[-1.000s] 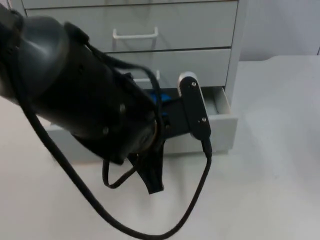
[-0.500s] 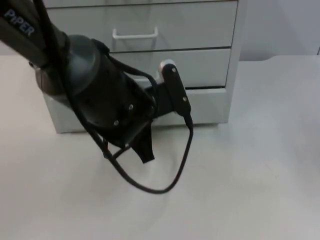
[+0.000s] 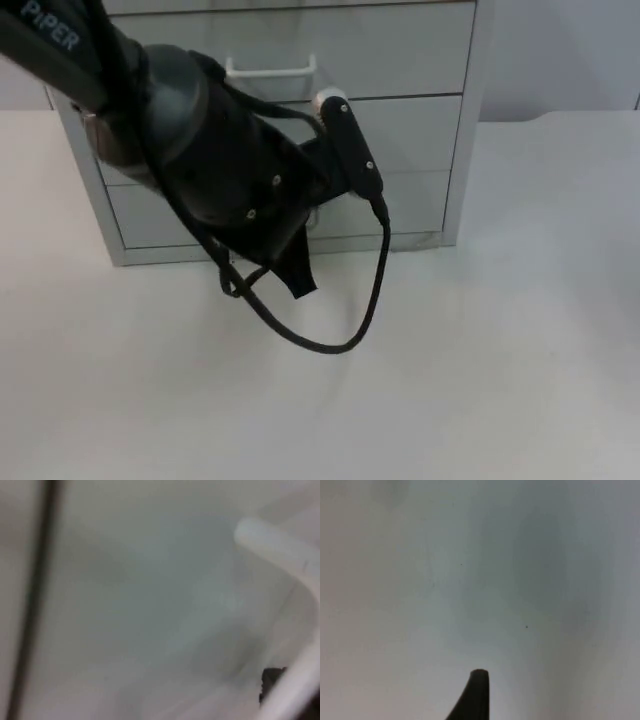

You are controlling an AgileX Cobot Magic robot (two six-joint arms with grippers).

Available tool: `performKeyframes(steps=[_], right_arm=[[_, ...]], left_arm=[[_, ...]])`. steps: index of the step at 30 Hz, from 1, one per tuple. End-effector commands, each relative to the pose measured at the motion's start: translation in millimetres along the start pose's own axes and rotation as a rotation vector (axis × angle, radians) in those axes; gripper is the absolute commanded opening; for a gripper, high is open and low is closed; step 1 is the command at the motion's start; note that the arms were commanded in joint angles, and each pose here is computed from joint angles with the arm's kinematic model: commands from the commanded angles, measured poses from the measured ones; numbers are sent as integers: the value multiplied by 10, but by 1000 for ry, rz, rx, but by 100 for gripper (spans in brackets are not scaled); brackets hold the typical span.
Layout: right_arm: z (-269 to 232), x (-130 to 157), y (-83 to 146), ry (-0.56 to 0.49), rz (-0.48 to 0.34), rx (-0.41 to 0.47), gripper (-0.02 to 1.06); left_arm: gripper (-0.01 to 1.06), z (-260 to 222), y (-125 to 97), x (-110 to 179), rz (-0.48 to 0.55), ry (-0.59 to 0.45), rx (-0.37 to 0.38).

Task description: Open the drawer with the left hand, place the block into the drawer with the right hand, then close the drawer with the left hand.

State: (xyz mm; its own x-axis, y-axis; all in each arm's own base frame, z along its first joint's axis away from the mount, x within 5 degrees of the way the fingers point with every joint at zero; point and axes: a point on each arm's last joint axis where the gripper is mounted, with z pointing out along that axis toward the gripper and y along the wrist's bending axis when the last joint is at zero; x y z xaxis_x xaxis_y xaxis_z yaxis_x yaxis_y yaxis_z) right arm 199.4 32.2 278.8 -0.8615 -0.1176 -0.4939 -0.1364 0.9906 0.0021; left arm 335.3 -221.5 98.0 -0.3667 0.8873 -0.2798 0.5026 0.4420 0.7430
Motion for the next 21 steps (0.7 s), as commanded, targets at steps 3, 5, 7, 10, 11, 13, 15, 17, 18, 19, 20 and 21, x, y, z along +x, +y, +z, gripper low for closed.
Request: performKeyframes(steps=[3,5,7,10,11,13,15,17,18,19,20,21], right_arm=[[-10,-4,-11,-13,1,2,81],[-10,-4,-11,-13,1,2,81],[-10,-4,-11,-13,1,2,81],[-10,-4,-11,-13,1,2,81],[-10,-3,-11,-11,1,2,81],[-10,-3,-11,-11,1,2,81],[-10,-3,-11,-11,1,2,81],[-10,-3,-11,-11,1,2,81],[-10,-3,-11,-11,1,2,81],[-10,-3,-11,-11,1,2,81],[-10,-3,-11,-11,1,2,81],[-10,-3,-11,-11,1,2,81]], left_arm=[[0,-243,-37,-83,-24,39,69],[0,-427,-35,-119,-78,60,163],[0,-533,-19,-150,-92,52,215],[0,-868,81,-203,-166,24,417],[0,-949,106,-209,-181,20,462],[0,-1035,155,-215,-189,8,496],[0,-1181,242,-218,-209,-10,542],[0,-1255,293,-221,-223,-24,555],[0,-1322,343,-225,-234,-40,563],[0,-1384,388,-227,-245,-54,571],[0,-1435,420,-224,-255,-62,582],[0,-1483,465,-220,-259,-75,586]])
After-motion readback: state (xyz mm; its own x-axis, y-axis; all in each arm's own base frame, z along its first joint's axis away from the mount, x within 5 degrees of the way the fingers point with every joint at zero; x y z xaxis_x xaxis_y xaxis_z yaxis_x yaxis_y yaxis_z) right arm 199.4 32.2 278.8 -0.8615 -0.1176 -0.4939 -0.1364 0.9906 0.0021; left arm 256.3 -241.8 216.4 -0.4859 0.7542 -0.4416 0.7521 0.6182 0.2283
